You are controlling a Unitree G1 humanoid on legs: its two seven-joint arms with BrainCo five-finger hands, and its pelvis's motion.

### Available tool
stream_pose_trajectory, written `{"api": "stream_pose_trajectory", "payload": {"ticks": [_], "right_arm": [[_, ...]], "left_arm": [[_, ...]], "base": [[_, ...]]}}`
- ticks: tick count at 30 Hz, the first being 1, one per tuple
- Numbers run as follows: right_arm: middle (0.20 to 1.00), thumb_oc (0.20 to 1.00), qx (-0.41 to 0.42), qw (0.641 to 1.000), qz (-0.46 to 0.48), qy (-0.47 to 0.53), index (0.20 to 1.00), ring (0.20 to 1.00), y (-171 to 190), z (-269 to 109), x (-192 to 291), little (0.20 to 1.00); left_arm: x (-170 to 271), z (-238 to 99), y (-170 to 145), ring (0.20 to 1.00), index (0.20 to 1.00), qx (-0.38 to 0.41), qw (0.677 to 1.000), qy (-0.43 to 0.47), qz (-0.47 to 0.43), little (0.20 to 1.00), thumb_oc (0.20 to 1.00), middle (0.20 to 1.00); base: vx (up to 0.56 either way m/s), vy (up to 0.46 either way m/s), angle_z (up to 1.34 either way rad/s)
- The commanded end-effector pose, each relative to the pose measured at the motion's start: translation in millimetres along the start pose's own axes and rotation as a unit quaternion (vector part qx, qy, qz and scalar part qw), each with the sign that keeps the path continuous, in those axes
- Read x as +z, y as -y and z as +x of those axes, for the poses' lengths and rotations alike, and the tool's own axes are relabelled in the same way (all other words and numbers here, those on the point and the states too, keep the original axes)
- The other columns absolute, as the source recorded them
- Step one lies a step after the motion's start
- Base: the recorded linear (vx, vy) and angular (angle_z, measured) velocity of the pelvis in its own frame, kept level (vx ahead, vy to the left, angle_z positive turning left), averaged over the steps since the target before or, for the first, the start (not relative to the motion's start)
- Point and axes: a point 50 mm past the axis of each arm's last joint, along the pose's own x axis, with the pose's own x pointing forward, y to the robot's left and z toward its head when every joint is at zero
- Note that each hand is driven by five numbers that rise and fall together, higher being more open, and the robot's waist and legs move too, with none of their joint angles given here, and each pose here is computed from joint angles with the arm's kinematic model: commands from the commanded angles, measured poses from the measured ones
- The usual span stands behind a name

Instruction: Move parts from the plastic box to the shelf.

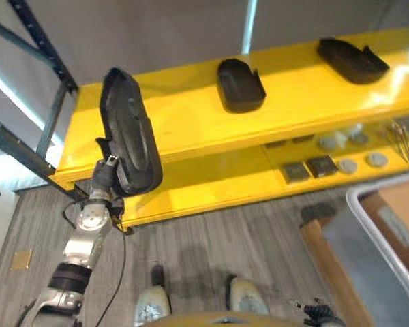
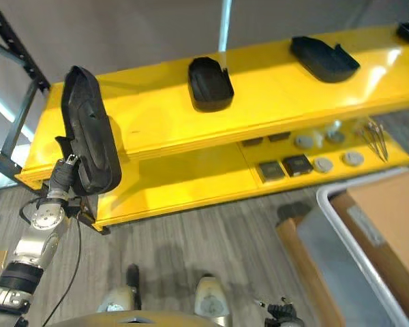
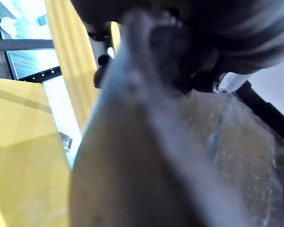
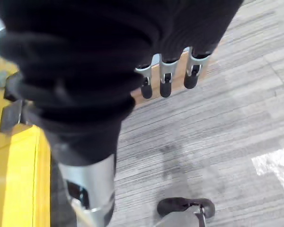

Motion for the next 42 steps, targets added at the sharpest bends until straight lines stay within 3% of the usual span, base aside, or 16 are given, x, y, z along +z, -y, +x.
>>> {"api": "stream_pose_trajectory", "payload": {"ticks": [1,6,17,24,29,34,37,42], "right_arm": [[1.0,1.0,0.031,0.999,-0.003,0.014,1.0,1.0,-24,-6,0,1.0],[1.0,1.0,0.053,0.997,-0.038,0.041,1.0,1.0,-31,-7,10,1.0],[1.0,1.0,0.05,0.997,-0.051,0.011,1.0,1.0,-23,-7,-2,1.0],[1.0,1.0,0.069,0.992,-0.106,0.0,1.0,1.0,-18,-9,-11,1.0],[1.0,1.0,0.074,0.99,-0.119,0.028,1.0,1.0,-11,-3,7,1.0],[1.0,1.0,0.084,0.988,-0.128,0.025,1.0,1.0,-13,-6,1,1.0],[1.0,1.0,0.097,0.986,-0.136,0.02,1.0,1.0,-12,-6,0,1.0],[1.0,1.0,0.103,0.982,-0.152,0.036,1.0,1.0,-8,-2,16,1.0]], "left_arm": [[40,9,-26,0.2,0.2,0.04,0.996,0.08,0.016,0.2,0.2,0.2],[39,6,-46,0.2,0.2,0.069,0.994,0.086,0.028,0.2,0.2,0.2],[45,17,-33,0.2,0.2,0.063,0.994,0.081,0.043,0.2,0.2,0.2],[46,52,-71,0.2,0.2,0.157,0.98,0.015,0.124,0.2,0.2,0.2],[82,77,-89,0.2,0.2,0.207,0.973,0.027,0.094,0.2,0.2,0.2],[63,76,-91,0.2,0.2,0.205,0.971,-0.039,0.118,0.2,0.2,0.2],[58,78,-108,0.2,0.2,0.229,0.955,-0.081,0.172,0.2,0.2,0.2],[85,84,-128,0.2,0.2,0.293,0.933,-0.073,0.198,0.2,0.2,0.2]], "base": [[0.07,0.139,-0.31],[0.02,0.012,-0.55],[0.03,-0.054,-0.06],[0.1,0.014,-0.06],[-0.11,0.041,-0.12],[0.12,0.039,-0.04],[0.21,0.068,0.02],[-0.07,0.057,-0.06]]}}
